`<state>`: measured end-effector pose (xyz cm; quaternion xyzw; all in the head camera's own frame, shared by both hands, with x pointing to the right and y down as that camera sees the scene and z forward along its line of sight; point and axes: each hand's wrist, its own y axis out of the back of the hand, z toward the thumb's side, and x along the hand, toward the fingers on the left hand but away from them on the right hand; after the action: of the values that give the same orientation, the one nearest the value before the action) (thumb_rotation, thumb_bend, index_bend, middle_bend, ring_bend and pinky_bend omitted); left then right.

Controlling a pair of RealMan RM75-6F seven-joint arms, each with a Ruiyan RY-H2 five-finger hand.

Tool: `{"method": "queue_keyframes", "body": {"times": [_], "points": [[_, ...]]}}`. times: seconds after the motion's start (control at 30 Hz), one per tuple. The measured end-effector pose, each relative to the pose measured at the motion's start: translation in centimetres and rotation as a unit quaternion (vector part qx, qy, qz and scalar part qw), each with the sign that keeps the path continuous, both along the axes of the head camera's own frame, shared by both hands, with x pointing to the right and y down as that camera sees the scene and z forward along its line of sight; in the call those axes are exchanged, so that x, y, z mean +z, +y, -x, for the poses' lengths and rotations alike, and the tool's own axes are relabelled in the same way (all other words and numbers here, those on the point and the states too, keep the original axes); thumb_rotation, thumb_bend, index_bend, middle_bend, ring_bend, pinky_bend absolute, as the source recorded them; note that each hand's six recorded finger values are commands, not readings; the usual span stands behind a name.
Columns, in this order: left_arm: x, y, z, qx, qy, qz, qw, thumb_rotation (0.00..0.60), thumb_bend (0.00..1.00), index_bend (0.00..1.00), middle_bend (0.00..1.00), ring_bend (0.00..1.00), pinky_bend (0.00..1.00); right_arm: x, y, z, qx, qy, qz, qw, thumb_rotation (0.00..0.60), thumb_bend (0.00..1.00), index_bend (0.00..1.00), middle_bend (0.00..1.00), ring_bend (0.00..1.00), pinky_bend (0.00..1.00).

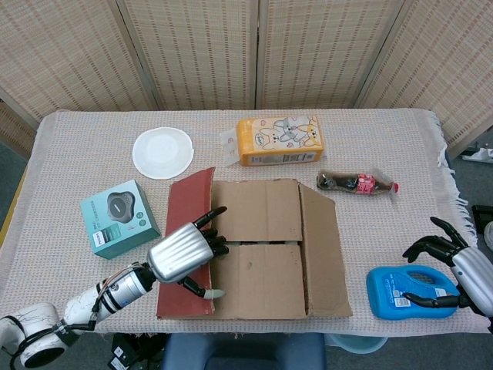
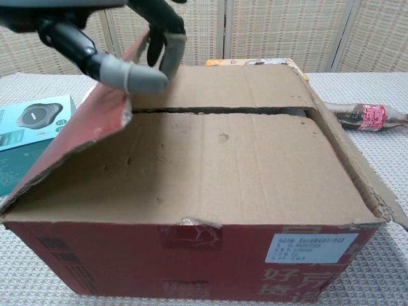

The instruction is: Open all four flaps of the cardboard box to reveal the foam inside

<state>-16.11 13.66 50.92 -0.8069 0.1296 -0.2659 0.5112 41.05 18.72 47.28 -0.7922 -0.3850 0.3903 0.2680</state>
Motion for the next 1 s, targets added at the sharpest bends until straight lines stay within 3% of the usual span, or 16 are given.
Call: {"method": "queue_keyframes", "body": {"times": [0.37, 1.0], "points": [[-2.4, -2.1, 4.2, -0.085, 0.028, -0.003, 0.9960, 0.128, 0.22, 0.51, 0.51, 0.47, 0.00, -0.7, -0.3, 0.7, -0.005, 0.001, -0.007, 1.0000, 0.329, 0.00, 0.39, 0.50, 0.32, 0.00], [-2.4, -4.1, 12.4, -0.206, -0.010, -0.030, 0.9781, 0.131, 0.22, 0.52, 0.51, 0.47, 0.00, -1.0, -1.1, 1.9, -0.015, 0.004, -0.011, 0.9998, 0.328, 0.00, 0.39, 0.49, 0.31, 0.00]]}}
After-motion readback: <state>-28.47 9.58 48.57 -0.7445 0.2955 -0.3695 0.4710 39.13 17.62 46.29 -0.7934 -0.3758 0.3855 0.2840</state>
